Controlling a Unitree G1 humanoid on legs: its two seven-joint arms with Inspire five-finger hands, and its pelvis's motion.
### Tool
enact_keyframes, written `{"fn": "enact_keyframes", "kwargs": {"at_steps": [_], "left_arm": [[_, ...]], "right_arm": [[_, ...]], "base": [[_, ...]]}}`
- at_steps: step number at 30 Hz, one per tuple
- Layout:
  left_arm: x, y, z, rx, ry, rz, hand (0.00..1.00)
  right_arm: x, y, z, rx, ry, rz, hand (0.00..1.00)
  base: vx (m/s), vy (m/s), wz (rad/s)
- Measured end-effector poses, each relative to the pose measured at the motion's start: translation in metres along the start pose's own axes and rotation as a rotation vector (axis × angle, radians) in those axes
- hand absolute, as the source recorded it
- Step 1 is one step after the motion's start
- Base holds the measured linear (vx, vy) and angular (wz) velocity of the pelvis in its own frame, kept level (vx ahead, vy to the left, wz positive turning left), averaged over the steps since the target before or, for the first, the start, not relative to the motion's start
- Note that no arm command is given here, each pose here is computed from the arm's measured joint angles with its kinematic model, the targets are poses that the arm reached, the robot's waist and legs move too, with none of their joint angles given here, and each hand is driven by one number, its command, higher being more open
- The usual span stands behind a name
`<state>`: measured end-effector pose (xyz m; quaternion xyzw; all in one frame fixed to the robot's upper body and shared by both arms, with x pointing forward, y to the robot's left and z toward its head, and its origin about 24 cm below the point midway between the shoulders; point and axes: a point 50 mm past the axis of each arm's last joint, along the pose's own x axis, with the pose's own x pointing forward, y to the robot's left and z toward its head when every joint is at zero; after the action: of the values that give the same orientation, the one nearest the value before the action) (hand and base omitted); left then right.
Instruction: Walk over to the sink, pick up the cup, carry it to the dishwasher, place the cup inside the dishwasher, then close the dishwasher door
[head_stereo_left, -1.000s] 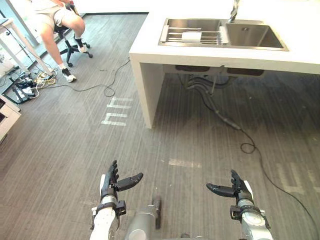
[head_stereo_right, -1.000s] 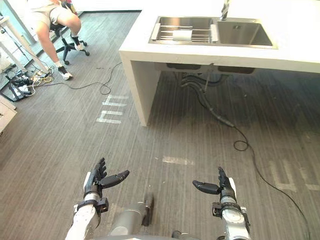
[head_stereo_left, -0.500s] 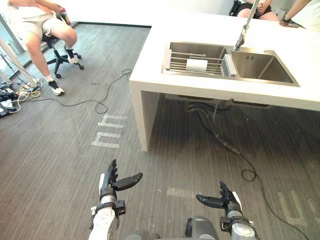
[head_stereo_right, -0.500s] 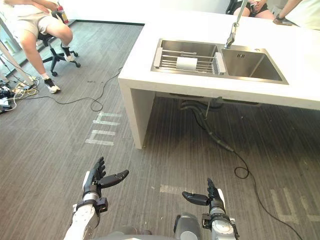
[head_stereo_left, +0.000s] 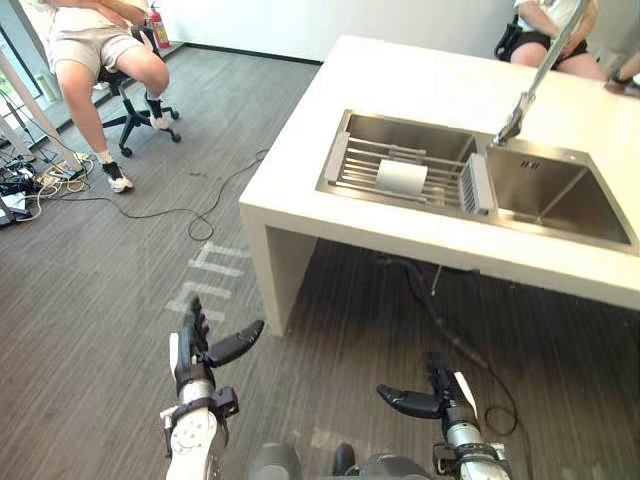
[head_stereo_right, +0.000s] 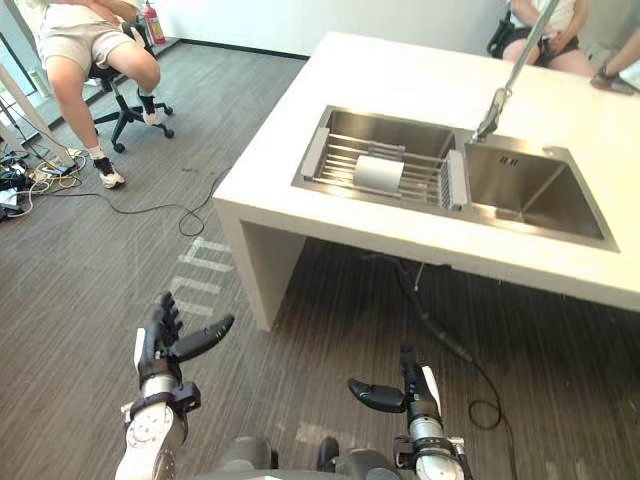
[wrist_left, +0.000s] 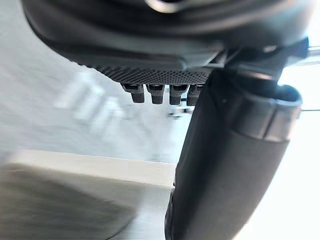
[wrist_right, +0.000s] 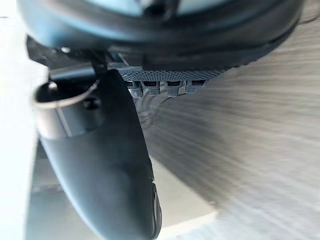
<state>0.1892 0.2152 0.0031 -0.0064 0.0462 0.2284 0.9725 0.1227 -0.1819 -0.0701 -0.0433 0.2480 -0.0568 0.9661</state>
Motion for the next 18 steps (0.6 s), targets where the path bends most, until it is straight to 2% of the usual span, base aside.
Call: {"fn": "enact_keyframes", "kwargs": {"at_steps": [6, 12, 14, 18], "left_arm": [[-0.003, -0.003, 0.062, -0.006, -0.285, 0.055, 1.0], [-0.022, 0.001, 0.117, 0.059, -0.561, 0.105, 1.0], [-0.029, -0.005, 0.129, 0.107, -0.655, 0.07, 1.0], [-0.031, -0.009, 0.132, 0.184, -0.713, 0.045, 1.0]], "right_arm": [[-0.018, 0.007, -0.015, -0.065, 0.056, 0.038, 1.0], [-0.037, 0.053, -0.021, -0.091, 0.072, 0.219, 1.0], [-0.041, 0.06, -0.029, -0.109, 0.099, 0.27, 1.0], [-0.039, 0.06, -0.035, -0.126, 0.109, 0.292, 1.0]], "base": [[0.4, 0.13, -0.19], [0.37, 0.152, -0.41], [0.26, 0.09, -0.46], [0.2, 0.0, -0.18]]}}
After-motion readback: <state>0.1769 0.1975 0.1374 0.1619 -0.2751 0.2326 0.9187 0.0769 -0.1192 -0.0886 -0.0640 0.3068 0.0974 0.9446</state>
